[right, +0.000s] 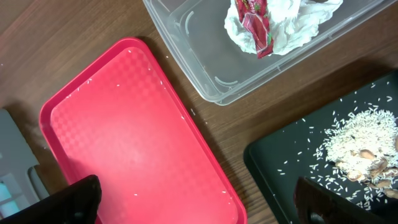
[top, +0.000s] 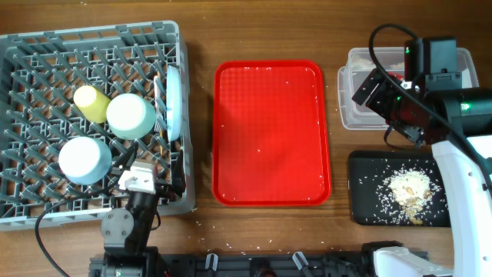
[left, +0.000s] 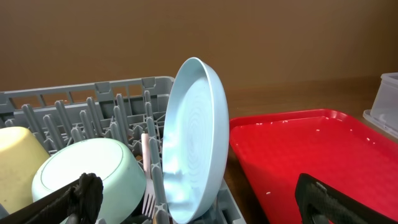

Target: Sort waste into correct bins and load items into the dishwasher rack

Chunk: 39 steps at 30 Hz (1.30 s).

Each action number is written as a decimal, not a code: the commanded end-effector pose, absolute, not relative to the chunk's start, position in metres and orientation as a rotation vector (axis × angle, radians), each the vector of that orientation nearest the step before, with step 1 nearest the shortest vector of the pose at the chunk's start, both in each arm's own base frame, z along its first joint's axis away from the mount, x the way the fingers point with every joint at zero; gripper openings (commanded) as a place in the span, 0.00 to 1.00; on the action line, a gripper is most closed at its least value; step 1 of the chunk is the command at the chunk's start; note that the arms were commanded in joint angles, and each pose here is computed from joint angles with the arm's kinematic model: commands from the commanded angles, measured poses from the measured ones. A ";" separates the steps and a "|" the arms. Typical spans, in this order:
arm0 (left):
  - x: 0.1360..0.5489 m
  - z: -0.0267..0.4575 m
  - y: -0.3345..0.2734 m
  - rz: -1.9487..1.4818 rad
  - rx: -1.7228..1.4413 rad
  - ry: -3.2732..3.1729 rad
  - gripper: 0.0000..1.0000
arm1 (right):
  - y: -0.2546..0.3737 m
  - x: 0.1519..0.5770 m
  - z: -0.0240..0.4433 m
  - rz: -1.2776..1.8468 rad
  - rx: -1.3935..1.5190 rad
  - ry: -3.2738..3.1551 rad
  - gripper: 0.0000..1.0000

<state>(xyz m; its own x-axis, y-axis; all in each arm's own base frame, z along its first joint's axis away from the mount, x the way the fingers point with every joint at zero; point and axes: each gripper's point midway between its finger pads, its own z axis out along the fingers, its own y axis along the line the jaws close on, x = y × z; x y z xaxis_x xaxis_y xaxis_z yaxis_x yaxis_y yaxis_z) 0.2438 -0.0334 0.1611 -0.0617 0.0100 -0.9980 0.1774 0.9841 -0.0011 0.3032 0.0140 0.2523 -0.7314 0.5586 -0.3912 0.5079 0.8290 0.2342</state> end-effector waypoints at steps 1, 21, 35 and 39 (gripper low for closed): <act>0.243 0.160 -0.036 -0.137 0.166 1.626 1.00 | 0.010 0.306 0.251 0.125 0.785 2.557 1.00; 0.243 0.160 -0.036 -0.137 0.166 1.626 1.00 | 0.010 0.306 0.251 0.125 0.784 2.557 1.00; 0.243 0.160 -0.036 -0.137 0.166 1.626 1.00 | 0.009 0.298 0.266 0.149 0.773 2.509 1.00; 0.243 0.160 -0.036 -0.137 0.166 1.626 1.00 | 0.008 0.280 0.295 0.197 0.749 2.406 1.00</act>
